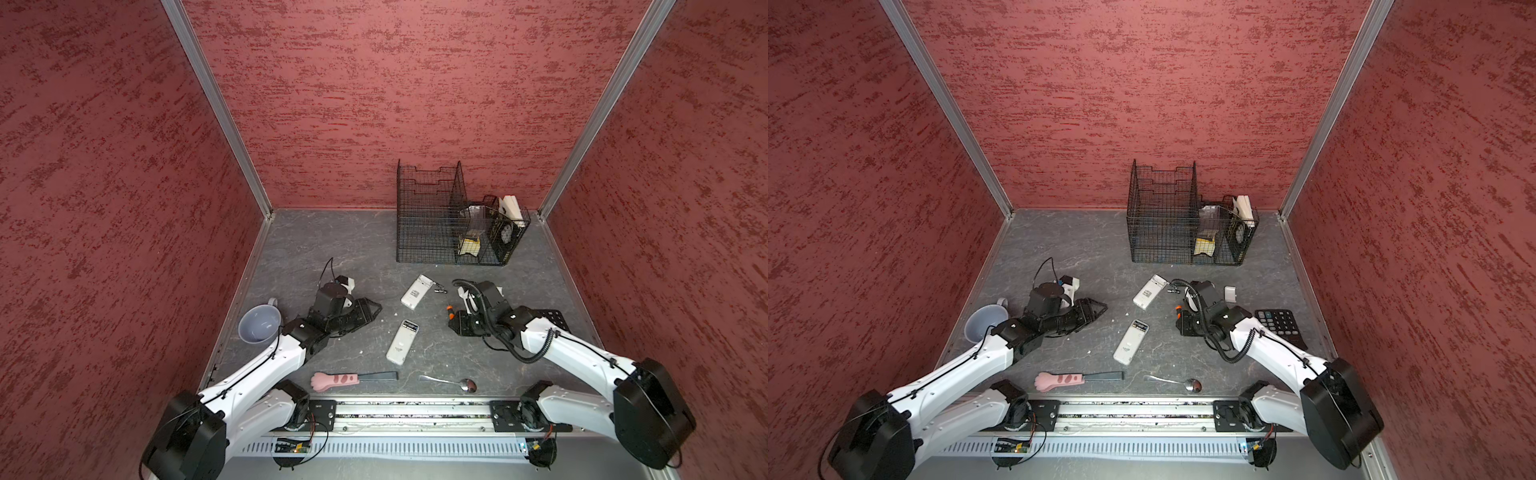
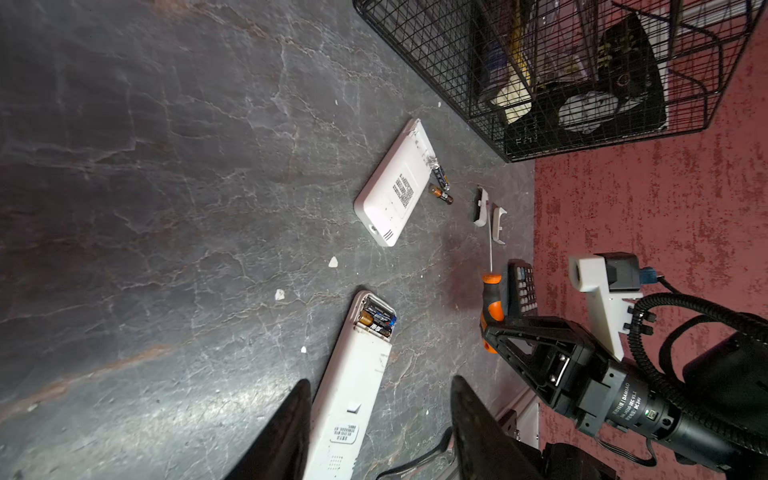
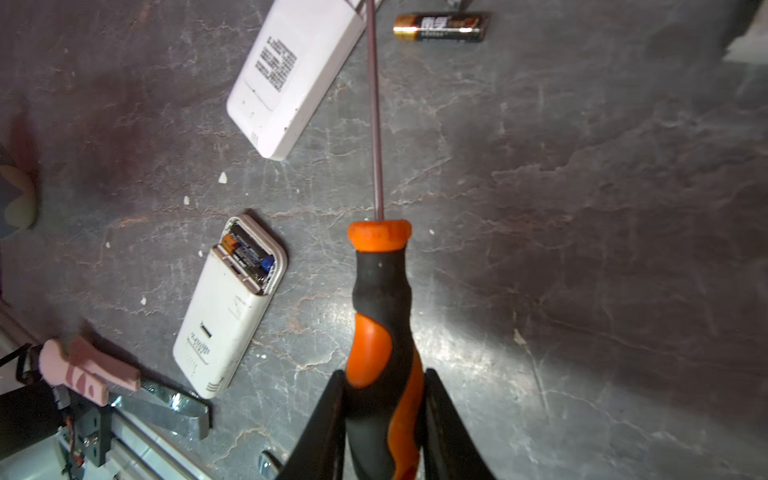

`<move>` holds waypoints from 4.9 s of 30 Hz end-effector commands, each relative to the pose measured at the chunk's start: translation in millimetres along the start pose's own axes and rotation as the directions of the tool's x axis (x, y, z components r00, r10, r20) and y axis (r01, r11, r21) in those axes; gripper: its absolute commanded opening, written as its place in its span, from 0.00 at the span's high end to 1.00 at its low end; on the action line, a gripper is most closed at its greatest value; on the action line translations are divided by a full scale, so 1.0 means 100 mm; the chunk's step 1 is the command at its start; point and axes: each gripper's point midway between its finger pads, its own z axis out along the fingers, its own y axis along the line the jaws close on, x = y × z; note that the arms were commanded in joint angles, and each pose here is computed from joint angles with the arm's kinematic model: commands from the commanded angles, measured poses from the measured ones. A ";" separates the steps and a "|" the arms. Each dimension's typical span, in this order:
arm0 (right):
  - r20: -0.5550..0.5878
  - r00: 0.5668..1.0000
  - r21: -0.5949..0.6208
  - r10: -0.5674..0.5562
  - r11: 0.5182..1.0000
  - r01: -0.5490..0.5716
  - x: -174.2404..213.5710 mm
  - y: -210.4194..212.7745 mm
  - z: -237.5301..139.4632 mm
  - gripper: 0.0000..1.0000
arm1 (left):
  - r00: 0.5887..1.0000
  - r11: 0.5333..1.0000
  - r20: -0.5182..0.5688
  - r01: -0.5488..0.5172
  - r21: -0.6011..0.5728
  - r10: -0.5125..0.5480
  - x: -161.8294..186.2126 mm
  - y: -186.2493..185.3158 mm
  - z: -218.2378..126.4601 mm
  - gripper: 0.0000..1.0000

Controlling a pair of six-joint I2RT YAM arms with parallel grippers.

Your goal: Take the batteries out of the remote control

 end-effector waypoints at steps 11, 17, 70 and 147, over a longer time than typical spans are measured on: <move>0.094 0.993 -0.191 -0.069 0.978 0.086 -0.34 0.73 -0.27 0.86 | 0.998 0.979 -0.008 -0.053 0.196 0.055 0.00 -0.61 0.01 0.46; 0.098 0.989 -0.173 -0.106 0.977 0.122 -0.41 0.88 -0.26 0.87 | 0.998 0.970 -0.014 -0.054 0.236 0.059 0.03 -0.77 0.05 0.46; 0.139 0.970 -0.040 -0.200 0.978 0.207 -0.43 1.27 -0.24 0.95 | 0.996 0.950 -0.008 -0.084 0.302 0.091 -0.11 -1.22 0.74 0.61; 0.479 0.878 -0.228 -0.020 0.963 0.147 -0.64 1.37 -0.59 0.46 | 0.990 0.948 -0.033 0.140 0.287 -0.136 -0.34 -1.11 0.56 1.00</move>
